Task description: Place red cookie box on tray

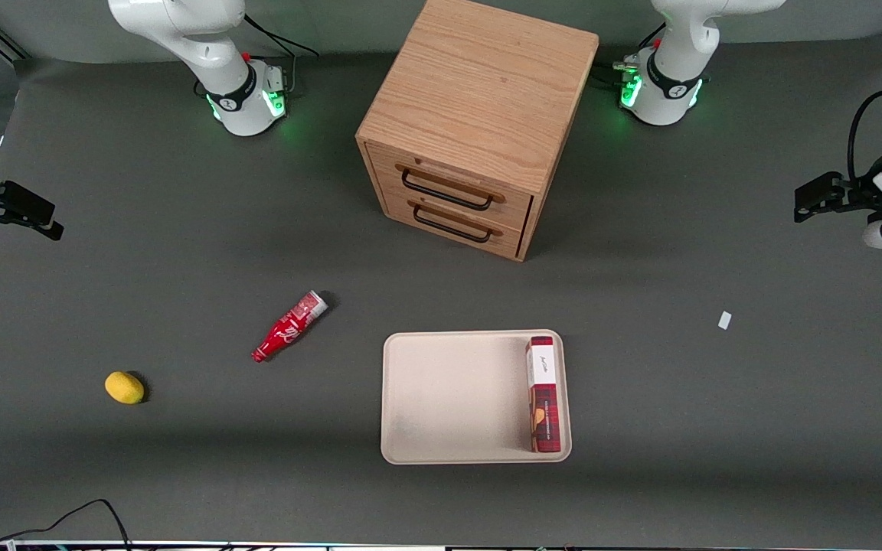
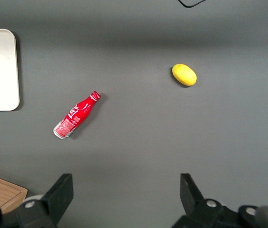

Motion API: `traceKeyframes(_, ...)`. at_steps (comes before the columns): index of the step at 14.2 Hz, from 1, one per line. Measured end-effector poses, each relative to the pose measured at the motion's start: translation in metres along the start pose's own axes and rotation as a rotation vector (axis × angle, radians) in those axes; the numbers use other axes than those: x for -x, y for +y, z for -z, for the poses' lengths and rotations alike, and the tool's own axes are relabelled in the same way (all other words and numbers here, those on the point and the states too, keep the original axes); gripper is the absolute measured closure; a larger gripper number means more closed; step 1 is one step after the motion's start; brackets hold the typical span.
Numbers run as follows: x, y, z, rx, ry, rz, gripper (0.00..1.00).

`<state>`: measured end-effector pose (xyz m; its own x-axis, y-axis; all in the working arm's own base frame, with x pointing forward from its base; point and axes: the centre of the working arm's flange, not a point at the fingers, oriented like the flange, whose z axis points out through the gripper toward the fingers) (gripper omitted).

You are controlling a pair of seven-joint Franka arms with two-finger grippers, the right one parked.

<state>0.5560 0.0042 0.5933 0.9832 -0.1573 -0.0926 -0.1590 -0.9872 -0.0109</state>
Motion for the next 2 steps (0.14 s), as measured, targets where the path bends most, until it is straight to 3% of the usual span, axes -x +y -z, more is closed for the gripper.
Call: traceKeyframes(2,0.0006,-0.0048,-0.0016,0.011,-0.004,0.001,0.0)
